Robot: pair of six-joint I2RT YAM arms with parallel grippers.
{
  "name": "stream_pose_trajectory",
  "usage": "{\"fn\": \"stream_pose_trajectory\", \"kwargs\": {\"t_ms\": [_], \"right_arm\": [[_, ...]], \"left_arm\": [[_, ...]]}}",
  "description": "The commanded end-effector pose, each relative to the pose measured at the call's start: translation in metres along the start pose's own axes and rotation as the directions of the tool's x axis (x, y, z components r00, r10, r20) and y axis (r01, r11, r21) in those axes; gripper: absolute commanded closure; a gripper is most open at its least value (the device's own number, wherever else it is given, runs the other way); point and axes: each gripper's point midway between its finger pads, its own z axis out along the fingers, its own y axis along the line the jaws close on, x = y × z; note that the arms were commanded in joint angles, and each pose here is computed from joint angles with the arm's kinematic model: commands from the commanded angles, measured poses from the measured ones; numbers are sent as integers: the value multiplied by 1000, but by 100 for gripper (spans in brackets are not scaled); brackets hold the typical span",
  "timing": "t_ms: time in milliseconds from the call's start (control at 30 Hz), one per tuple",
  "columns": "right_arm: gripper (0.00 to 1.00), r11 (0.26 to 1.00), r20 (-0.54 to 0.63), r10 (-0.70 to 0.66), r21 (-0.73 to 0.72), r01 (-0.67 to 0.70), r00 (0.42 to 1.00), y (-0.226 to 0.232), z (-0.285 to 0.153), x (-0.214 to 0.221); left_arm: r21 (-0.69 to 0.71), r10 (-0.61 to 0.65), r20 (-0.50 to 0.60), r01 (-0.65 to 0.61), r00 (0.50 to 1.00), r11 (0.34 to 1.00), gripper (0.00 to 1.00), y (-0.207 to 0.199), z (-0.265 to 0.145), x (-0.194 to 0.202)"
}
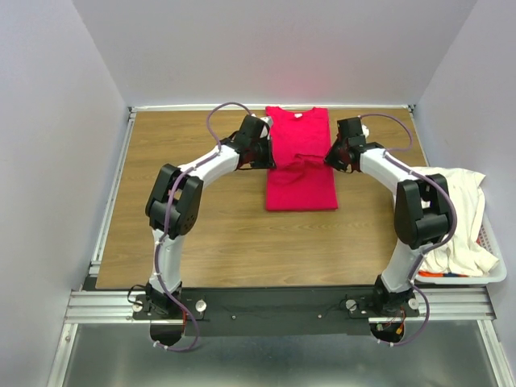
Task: Fold and stack the t-shirts
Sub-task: Fold the tshirt
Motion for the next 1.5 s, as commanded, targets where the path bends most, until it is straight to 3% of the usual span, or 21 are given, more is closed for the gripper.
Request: {"fn": "stream_pose_trajectory", "kwargs": {"t_ms": [0,67,100,167,233,267,333,400,500,733,1033,1233,1467], "right_arm": [[100,1000,30,13,11,-13,999,-4,13,-18],[100,1000,22,11,15,-11,1000,-5,19,-19],[93,1000,25,14,9,-14,1000,-5,20,-23],[81,1000,22,12,8,-12,1000,-8,23,-26],[50,1000,23,6,-9,-6,1000,-8,24,-35],[44,1000,22,0,-25,0,1000,-5,24,-39],[31,999,49,-19,-35,21,999,-3,19,-52],[25,999,77,-31,-40,35,997,-1,11,-62],[27,997,70,-36,-64,41,997,1,2,-58],[47,992,-3,-101,-80,101,995,13,-5,0],[50,989,-79,-145,-13,144,986,-5,12,52],[50,979,-124,-194,38,200,973,-23,22,79],[50,964,-194,-246,53,260,950,-30,21,123]], "left_arm": [[-5,3,0,-3,1000,1000,100,8,10,-11],[-4,-6,4,6,1000,1000,100,11,13,-14],[-7,-8,6,8,1000,1000,100,12,13,-14],[-8,-8,21,8,1000,1000,81,15,13,-19],[-18,-2,59,4,998,1000,59,20,5,-34],[-30,-5,81,7,997,1000,54,26,0,-41],[-23,-4,110,6,994,1000,34,28,-7,-50],[-23,14,144,-11,989,1000,30,26,-19,-62],[-37,24,168,-18,985,999,34,25,-31,-69],[-21,21,118,-19,993,1000,84,10,-21,-37],[37,37,31,-39,999,999,90,-17,21,6],[14,-22,-56,22,998,1000,91,-6,46,46],[-26,-103,-112,101,988,995,92,16,37,93]]}}
